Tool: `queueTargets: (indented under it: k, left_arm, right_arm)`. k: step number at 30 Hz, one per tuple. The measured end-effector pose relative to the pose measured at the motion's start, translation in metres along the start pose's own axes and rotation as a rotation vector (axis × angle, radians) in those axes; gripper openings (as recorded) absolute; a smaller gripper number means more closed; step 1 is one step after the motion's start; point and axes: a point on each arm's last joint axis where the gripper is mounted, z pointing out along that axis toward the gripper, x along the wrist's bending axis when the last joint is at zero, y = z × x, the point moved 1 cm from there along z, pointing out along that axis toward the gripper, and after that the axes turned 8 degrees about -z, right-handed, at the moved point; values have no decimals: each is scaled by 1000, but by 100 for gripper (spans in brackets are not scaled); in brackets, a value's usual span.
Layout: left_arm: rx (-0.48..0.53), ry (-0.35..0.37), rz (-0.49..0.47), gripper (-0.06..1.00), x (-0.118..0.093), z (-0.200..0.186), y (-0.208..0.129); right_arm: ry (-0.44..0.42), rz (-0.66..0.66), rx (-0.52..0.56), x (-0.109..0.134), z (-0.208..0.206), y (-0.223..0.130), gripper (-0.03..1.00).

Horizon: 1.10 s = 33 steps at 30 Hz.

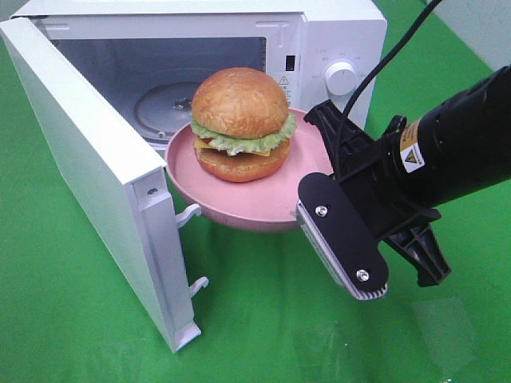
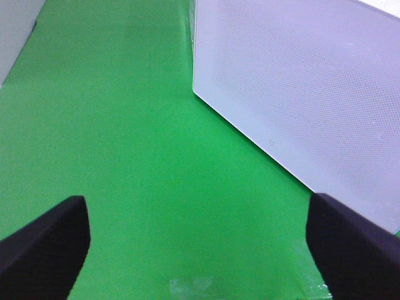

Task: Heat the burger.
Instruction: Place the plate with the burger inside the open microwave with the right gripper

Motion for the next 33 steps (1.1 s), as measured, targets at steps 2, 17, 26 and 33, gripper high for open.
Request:
queueTargets:
  k: [2,17,26,33]
  left_arm:
    - [0,0,0,88,0,0,0]
    - [0,0,0,88,0,0,0]
    - [0,0,0,88,0,0,0]
    - [0,0,0,88,0,0,0]
  right_arm:
    - [11,-3,0,-2,2,0,6]
    - [45,2,-42,-24,34,2,6]
    - [28,2,-44,-40,47,-5,6]
    - [18,32,-29,-49,55,-19,6]
